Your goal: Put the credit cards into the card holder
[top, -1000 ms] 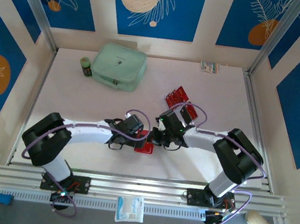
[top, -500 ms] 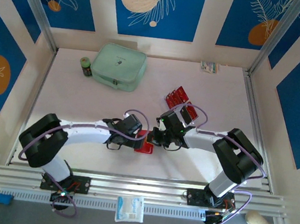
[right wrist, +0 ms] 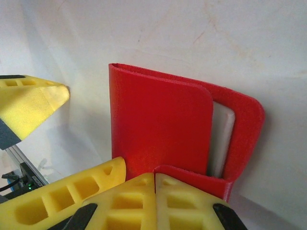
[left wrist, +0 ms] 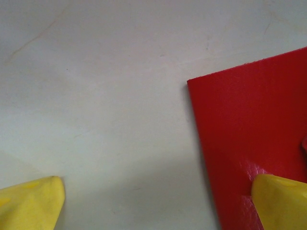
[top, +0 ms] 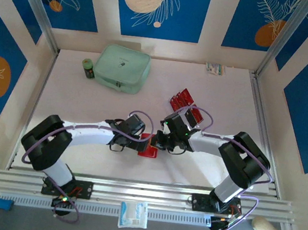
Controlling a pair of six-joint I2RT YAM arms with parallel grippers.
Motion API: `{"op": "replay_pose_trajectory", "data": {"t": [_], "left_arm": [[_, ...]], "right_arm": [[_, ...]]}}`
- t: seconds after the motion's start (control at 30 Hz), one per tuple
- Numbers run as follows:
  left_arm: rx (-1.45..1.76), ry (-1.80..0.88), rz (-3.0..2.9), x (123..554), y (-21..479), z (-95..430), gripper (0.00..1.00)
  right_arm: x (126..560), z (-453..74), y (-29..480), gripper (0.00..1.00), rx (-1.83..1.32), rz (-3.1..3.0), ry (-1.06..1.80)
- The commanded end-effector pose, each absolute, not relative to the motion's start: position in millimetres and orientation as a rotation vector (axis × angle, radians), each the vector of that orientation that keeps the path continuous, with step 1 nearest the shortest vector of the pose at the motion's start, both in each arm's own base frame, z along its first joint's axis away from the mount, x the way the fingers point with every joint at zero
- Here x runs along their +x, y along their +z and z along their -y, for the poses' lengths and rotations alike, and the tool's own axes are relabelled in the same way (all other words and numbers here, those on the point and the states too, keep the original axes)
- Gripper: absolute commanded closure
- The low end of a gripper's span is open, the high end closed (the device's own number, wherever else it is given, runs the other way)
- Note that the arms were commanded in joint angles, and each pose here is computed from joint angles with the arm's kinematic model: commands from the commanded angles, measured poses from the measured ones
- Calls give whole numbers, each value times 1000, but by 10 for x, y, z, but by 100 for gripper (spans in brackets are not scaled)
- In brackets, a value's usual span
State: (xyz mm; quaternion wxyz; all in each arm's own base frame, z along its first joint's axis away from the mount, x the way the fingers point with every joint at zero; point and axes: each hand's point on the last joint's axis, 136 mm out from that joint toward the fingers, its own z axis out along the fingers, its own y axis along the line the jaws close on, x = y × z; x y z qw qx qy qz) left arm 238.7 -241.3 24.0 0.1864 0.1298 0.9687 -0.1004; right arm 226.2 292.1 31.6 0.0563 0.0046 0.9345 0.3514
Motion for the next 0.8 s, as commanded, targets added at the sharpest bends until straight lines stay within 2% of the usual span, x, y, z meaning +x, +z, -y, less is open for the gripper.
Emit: {"op": "replay_pose_trajectory", "data": {"t": [0.0, 0.37, 0.77], "left_arm": [[424, -278, -2784, 2259, 59, 2389, 0], [413, -217, -2812, 2194, -41, 2298, 0], [416, -212, -2817, 2178, -63, 2289, 0]], "right_arm": [[2144, -2864, 252, 100, -11, -2916, 994], [2373, -2923, 666, 100, -26, -2790, 1041], [2417, -2963, 576, 100, -15, -2804, 1047]]}}
